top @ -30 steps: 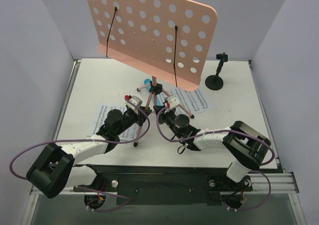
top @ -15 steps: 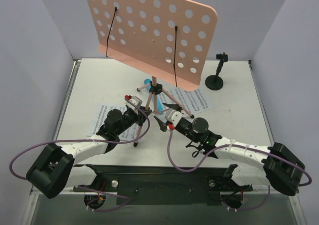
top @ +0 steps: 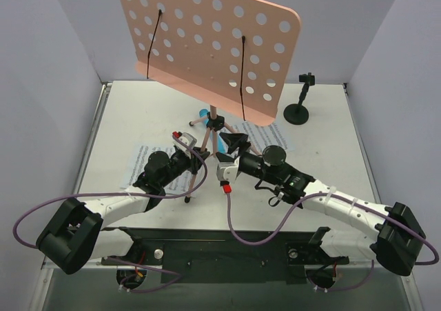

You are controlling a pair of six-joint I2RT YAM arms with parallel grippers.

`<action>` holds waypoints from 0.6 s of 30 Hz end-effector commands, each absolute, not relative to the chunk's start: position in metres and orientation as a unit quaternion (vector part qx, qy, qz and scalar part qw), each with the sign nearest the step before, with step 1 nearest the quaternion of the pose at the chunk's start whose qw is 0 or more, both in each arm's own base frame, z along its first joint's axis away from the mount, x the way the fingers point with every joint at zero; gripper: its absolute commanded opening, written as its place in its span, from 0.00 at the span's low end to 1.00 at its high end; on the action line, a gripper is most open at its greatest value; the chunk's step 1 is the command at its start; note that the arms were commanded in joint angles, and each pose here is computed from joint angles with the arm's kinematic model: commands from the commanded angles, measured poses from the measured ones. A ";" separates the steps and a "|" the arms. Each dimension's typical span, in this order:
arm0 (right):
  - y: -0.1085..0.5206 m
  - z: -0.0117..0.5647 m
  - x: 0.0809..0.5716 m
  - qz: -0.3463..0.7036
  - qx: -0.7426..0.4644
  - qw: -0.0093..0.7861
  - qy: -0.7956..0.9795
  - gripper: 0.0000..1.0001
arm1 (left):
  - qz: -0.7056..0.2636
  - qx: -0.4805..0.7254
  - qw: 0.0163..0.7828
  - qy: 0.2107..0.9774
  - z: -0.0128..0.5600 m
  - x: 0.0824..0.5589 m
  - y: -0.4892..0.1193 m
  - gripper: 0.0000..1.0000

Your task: Set up the instrument practice props

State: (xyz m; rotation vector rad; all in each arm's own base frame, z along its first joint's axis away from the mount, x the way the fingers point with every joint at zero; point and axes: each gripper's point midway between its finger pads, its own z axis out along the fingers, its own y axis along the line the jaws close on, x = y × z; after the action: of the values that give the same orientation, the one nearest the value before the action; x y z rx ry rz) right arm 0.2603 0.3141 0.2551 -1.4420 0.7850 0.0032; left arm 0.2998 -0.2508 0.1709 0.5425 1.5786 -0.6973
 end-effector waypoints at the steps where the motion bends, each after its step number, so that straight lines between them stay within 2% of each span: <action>1: 0.319 0.287 0.270 0.007 -0.639 0.703 0.311 0.61 | -0.311 0.263 0.647 0.644 0.196 0.297 -0.257 0.00; 18: 0.329 0.277 0.302 0.036 -0.631 0.697 0.339 0.50 | -0.313 0.263 0.646 0.645 0.195 0.298 -0.257 0.00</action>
State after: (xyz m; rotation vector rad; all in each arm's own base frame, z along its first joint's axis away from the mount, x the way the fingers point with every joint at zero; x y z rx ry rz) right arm 0.2974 0.3209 0.2428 -1.4762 0.8260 0.0544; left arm 0.2997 -0.2508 0.1709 0.5445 1.5781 -0.6995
